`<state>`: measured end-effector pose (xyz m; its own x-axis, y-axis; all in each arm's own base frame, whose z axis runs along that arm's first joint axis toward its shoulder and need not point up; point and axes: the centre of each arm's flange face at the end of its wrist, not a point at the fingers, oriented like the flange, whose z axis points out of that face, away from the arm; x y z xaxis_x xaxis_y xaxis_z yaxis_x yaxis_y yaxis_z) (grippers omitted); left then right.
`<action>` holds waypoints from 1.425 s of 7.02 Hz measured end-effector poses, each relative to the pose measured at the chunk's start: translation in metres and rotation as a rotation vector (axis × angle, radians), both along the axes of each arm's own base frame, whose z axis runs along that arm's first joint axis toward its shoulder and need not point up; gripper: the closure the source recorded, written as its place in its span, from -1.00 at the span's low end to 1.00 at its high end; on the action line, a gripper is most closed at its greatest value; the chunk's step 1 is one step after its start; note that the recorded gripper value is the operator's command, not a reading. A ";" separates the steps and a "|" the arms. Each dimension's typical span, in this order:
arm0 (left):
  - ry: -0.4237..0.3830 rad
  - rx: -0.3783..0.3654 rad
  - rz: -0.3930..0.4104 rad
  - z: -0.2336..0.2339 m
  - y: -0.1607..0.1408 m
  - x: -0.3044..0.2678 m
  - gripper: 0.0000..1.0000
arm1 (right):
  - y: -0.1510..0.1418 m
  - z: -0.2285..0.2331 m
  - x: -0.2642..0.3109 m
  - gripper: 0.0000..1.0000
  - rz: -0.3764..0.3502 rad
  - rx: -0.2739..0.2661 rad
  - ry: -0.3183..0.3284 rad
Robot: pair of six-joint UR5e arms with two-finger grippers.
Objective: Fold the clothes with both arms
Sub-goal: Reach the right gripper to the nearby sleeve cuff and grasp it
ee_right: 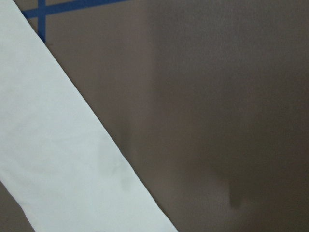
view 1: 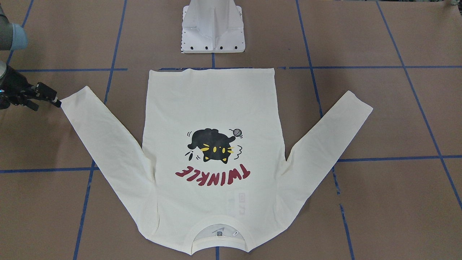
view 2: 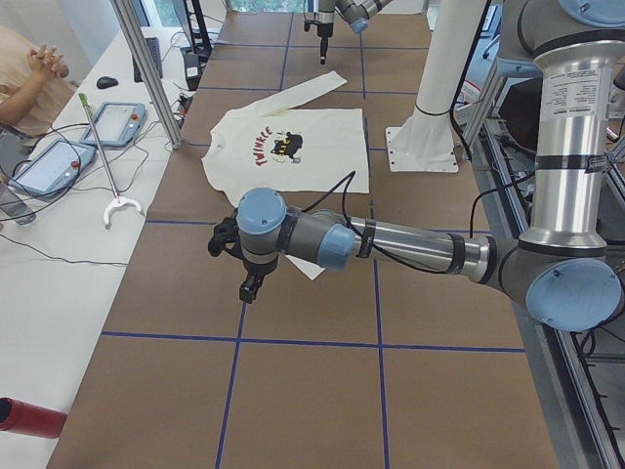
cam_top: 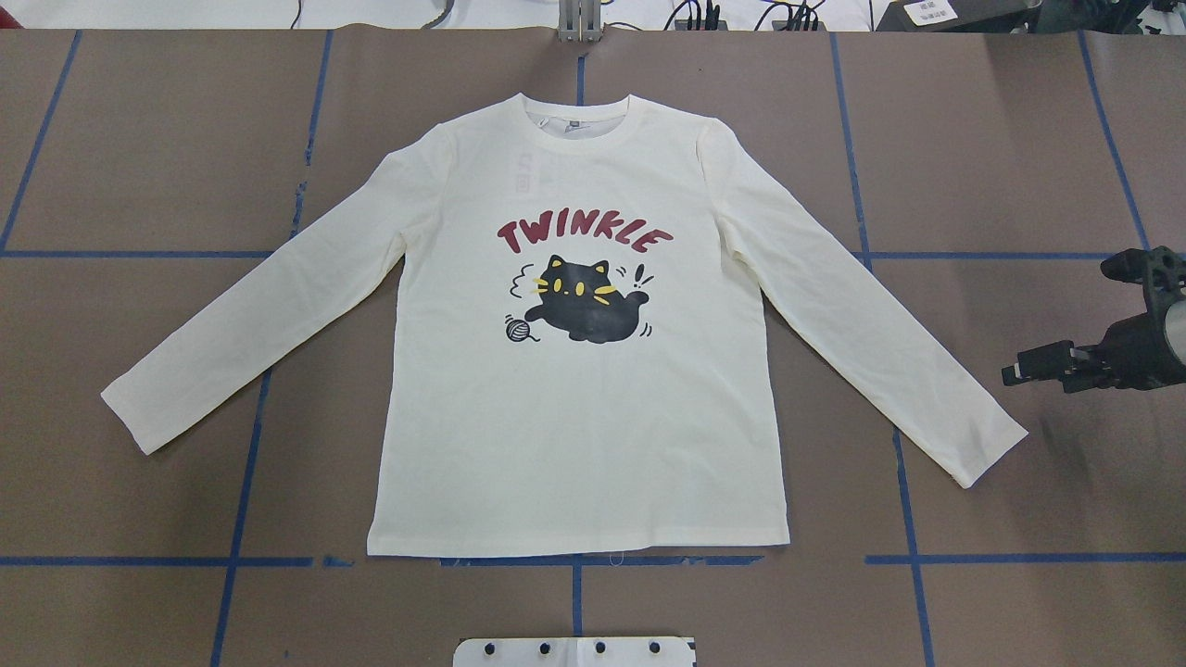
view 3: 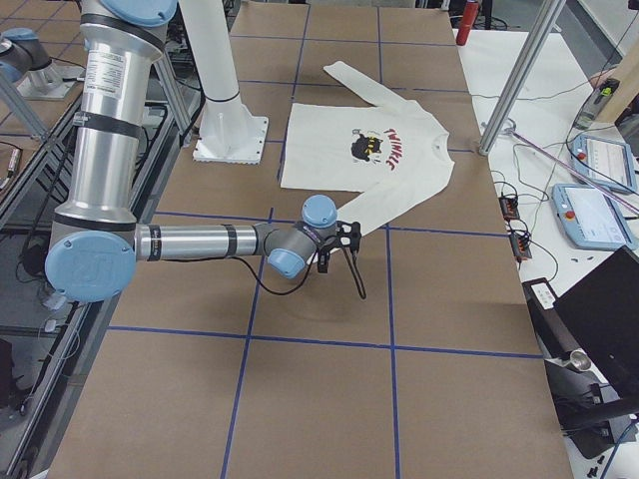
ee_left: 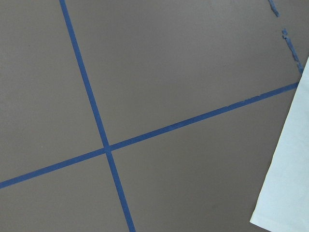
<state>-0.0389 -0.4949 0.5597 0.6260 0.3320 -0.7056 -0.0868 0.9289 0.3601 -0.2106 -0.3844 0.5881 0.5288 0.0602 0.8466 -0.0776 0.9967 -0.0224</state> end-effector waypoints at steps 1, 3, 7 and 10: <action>0.000 0.001 0.000 -0.001 0.000 0.000 -1.00 | 0.010 0.000 -0.011 -0.86 0.015 -0.046 0.009; 0.001 0.003 0.001 -0.001 0.000 0.000 -1.00 | 0.026 0.006 -0.026 -0.60 0.046 -0.104 0.041; 0.000 0.005 0.001 -0.001 0.000 0.000 -1.00 | 0.038 0.017 -0.026 0.16 0.052 -0.124 0.070; 0.000 0.002 0.001 0.001 0.001 0.000 -1.00 | 0.040 0.020 -0.025 0.41 0.049 -0.130 0.074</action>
